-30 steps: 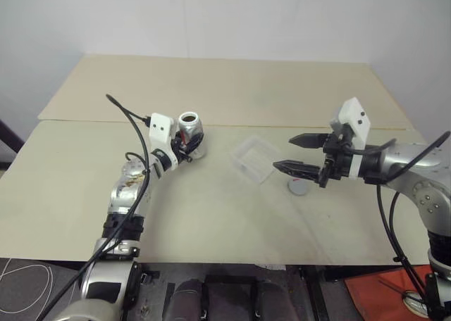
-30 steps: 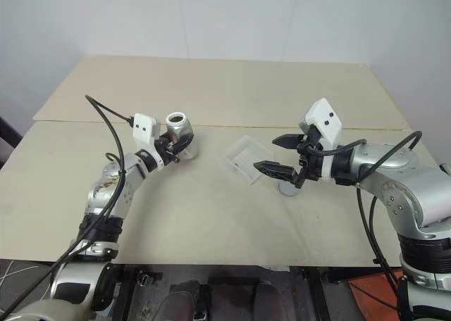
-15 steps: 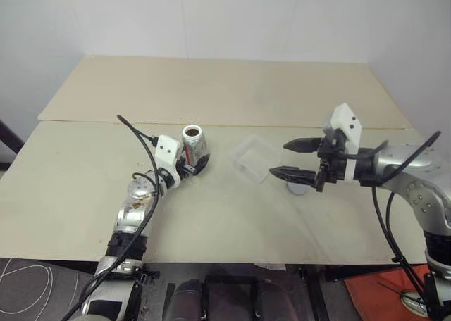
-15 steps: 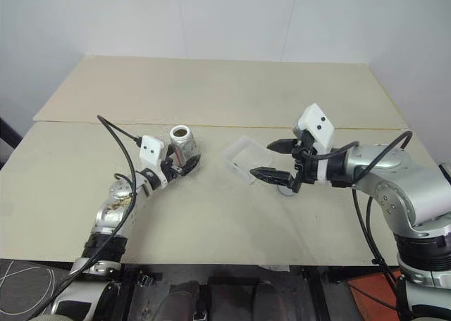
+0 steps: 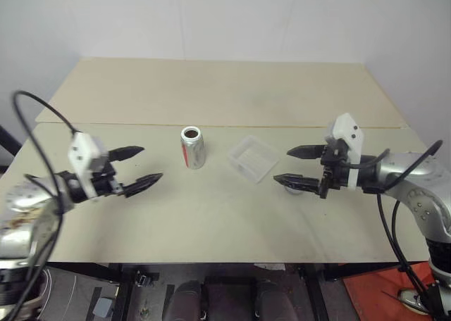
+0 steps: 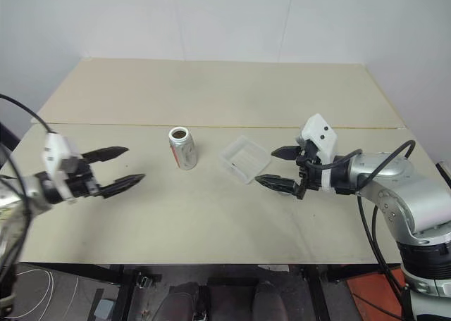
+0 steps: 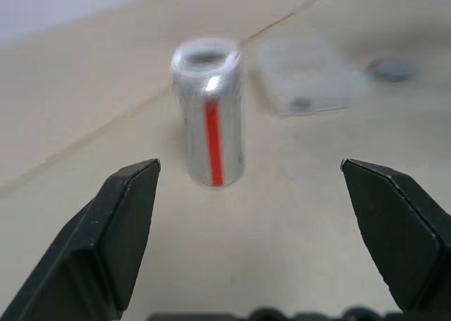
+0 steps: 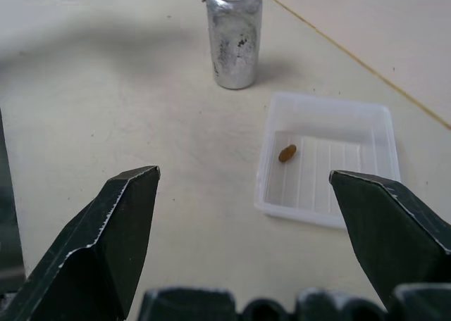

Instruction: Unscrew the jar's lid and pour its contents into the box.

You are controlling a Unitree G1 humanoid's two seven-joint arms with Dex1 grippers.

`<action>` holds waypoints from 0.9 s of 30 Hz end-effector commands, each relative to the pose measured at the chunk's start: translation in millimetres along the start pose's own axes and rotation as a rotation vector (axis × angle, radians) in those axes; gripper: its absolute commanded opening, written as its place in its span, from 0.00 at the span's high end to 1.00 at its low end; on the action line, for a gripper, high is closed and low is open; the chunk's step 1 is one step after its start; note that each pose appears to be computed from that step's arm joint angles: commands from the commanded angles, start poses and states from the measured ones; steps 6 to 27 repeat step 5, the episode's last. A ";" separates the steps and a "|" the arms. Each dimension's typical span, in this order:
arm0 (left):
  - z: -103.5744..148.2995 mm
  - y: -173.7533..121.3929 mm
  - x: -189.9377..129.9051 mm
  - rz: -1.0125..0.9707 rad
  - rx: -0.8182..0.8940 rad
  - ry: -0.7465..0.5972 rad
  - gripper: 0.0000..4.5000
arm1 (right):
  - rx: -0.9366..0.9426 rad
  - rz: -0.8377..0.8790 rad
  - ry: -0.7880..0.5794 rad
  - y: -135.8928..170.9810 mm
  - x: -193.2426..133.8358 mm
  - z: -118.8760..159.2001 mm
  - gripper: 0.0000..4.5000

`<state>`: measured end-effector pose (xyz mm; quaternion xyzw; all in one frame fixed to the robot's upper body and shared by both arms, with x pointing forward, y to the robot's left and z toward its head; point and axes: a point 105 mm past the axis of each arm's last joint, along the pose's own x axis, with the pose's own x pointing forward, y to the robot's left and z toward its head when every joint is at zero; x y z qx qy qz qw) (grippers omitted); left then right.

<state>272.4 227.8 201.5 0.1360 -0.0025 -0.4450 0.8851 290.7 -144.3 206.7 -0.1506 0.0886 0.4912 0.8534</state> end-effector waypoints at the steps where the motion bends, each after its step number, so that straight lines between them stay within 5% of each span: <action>1: 29.5 -7.9 -21.8 -0.085 0.070 -0.035 0.01 | -0.058 -0.033 -0.073 -5.8 -10.4 13.1 0.00; 27: 35.5 -10.4 -22.6 -0.080 0.073 -0.026 0.01 | -0.059 -0.031 -0.076 -4.4 -12.8 12.4 0.00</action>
